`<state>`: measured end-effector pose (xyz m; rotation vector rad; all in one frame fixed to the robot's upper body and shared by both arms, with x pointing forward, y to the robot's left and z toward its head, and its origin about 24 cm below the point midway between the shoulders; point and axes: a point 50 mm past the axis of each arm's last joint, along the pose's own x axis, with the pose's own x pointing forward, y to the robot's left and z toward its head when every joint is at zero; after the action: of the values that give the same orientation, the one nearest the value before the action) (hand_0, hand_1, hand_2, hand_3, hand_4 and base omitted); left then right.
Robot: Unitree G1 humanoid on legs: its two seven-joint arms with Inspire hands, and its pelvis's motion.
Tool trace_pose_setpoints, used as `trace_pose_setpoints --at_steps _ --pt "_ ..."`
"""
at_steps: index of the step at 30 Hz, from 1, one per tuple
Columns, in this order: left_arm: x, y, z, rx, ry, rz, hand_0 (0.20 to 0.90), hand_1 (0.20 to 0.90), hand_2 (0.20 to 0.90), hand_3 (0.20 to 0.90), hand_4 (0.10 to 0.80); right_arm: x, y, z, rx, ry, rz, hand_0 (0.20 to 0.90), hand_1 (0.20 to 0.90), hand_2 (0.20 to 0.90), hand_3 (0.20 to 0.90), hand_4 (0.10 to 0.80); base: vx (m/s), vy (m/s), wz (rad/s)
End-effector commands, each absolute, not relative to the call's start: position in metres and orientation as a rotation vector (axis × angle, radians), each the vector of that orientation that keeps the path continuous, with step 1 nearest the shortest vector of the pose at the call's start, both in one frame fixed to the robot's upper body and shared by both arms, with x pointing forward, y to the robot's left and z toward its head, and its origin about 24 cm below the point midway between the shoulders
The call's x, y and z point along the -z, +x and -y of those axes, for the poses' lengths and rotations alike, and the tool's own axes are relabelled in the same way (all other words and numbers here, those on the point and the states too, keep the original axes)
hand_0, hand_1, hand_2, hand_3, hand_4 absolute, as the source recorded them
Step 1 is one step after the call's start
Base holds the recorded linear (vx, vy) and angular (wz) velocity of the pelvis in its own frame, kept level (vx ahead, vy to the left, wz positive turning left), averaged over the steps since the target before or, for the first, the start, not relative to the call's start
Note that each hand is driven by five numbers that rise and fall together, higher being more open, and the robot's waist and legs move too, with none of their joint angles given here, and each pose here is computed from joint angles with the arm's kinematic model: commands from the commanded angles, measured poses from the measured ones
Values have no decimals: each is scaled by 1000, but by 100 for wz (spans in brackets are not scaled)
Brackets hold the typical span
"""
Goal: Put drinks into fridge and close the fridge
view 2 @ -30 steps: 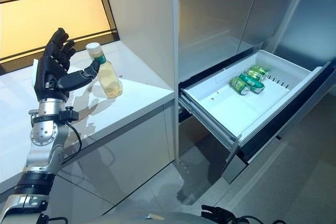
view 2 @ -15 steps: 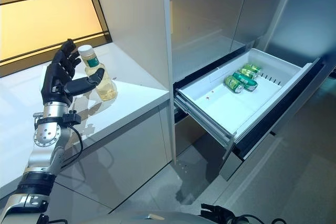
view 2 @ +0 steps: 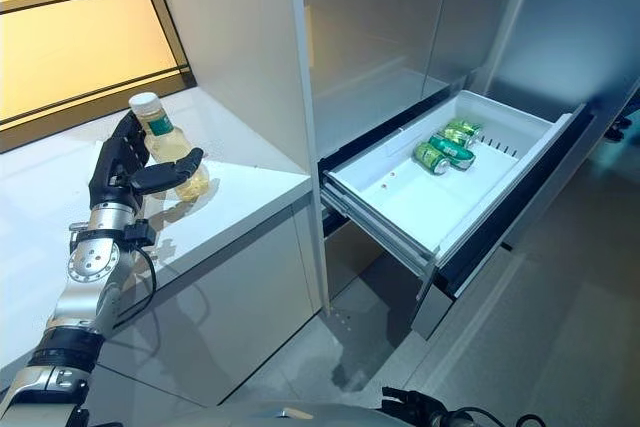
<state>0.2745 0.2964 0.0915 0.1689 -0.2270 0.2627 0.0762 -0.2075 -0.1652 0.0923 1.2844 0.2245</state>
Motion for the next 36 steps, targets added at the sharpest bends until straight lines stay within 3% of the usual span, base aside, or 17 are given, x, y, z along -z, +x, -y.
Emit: trace_pose_setpoints --at_steps 1,34,35,36 --pt "-165 299 -298 -253 213 520 900 900 900 900 800 167 68 207 -267 79 -1327 900 900 900 900 800 0 0 0" --pt "-174 307 -288 -284 124 608 900 900 900 900 800 167 73 202 -265 81 -1331 900 900 900 900 800 7 2 -2" --pt "-174 307 -289 -279 126 603 799 799 799 782 682 167 73 203 -264 81 -1330 900 900 900 900 800 0 0 0" --pt "-174 308 -288 -278 127 601 554 554 554 496 396 167 73 203 -264 82 -1329 900 900 900 900 800 0 0 0"
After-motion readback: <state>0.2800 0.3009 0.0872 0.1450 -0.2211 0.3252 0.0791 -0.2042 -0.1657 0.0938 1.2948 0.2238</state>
